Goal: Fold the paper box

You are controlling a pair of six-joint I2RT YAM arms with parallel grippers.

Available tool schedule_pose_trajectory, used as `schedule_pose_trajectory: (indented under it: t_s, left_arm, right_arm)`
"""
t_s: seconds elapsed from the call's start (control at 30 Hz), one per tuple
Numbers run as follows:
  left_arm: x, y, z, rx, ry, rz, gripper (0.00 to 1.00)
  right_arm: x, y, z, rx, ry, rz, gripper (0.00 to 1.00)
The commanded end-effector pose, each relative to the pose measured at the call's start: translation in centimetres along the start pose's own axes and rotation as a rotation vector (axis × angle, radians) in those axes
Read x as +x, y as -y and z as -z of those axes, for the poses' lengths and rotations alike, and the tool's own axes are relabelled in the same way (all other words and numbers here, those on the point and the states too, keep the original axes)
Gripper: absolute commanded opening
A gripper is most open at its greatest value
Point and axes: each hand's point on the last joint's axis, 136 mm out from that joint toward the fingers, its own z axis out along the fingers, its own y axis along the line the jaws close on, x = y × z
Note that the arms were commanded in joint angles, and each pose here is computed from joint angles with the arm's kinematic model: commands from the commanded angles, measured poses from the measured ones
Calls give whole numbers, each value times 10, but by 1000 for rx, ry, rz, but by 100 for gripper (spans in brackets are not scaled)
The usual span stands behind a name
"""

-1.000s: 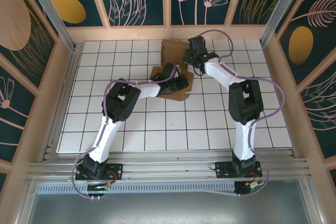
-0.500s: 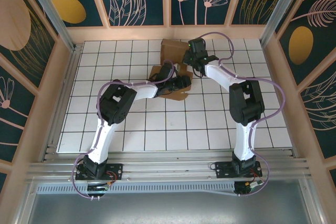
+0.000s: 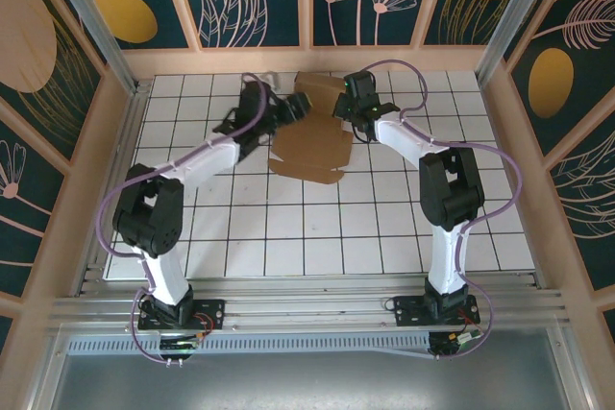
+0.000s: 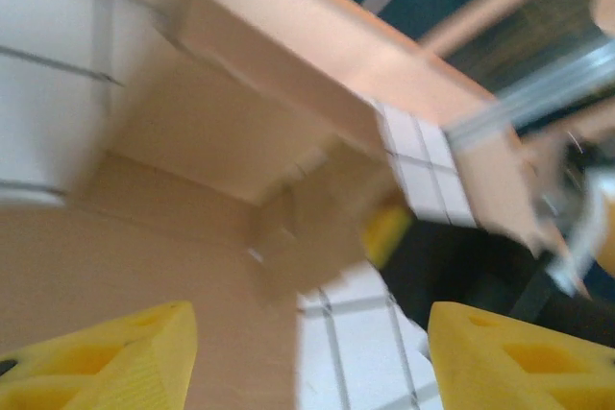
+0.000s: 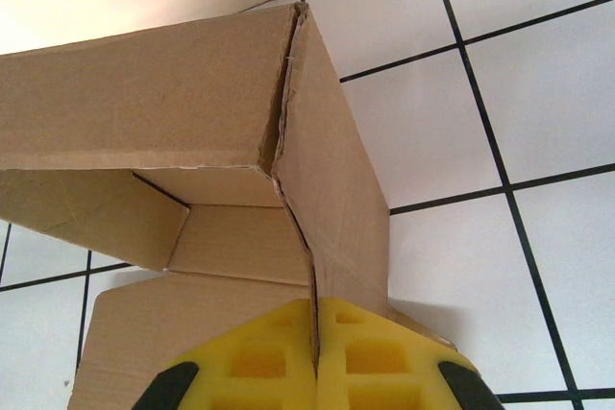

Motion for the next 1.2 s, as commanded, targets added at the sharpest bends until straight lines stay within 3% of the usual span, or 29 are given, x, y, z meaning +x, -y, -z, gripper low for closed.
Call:
schedule_pose_trajectory:
  t_s: [0.0, 0.17, 0.33, 0.5, 0.63, 0.87, 1.17]
  left_arm:
    - [-33, -47, -12, -150, -3, -39, 67]
    - [-56, -40, -62, -96, -124, -76, 78]
    - [-62, -21, -99, 37, -163, -41, 86]
    - [-54, -31, -121, 86, -184, 42, 88]
    - [-48, -46, -126, 46, -184, 48, 81]
    - [-31, -56, -128, 45, -227, 79, 61]
    - [-20, -44, -125, 132, -269, 157, 57]
  right_arm:
    - [62, 25, -8, 84, -188, 49, 3]
    - [66, 22, -8, 74, -191, 76, 3]
    - [73, 17, -8, 62, -197, 121, 3]
    - [75, 12, -10, 46, -204, 142, 4]
    - [73, 11, -10, 45, -202, 147, 5]
    - [73, 4, -10, 20, -204, 129, 7]
    - [62, -24, -17, -95, -186, -1, 17]
